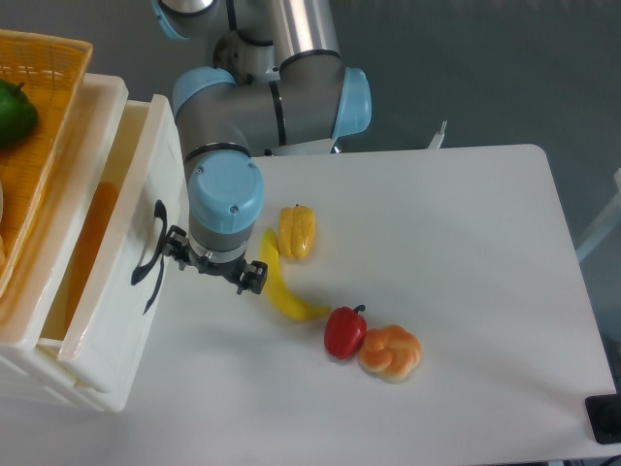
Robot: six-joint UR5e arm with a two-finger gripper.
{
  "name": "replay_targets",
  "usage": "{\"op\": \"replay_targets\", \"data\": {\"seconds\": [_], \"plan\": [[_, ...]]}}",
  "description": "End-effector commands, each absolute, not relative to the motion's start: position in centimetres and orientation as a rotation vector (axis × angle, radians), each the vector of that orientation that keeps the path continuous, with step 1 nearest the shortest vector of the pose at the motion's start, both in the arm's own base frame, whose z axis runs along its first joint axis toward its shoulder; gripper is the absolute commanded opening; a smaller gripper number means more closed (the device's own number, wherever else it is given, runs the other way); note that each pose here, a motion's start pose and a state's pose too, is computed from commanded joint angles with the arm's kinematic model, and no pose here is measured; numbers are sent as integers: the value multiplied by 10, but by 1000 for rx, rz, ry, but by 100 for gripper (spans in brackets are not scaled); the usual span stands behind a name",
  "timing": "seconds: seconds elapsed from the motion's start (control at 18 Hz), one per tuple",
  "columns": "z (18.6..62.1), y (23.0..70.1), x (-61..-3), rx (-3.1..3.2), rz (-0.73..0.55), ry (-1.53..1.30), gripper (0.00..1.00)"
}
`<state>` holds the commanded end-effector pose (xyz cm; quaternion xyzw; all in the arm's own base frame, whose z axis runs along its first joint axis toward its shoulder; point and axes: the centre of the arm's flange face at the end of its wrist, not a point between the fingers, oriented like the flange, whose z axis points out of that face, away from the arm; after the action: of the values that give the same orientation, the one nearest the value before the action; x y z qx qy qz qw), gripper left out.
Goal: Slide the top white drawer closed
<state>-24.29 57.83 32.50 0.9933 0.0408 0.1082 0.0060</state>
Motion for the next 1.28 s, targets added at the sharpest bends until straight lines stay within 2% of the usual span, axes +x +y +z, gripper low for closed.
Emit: {"op": "replay_targets", "data": {"seconds": [1.28], "plan": [[327,589,-223,3111,334,70,100]]}}
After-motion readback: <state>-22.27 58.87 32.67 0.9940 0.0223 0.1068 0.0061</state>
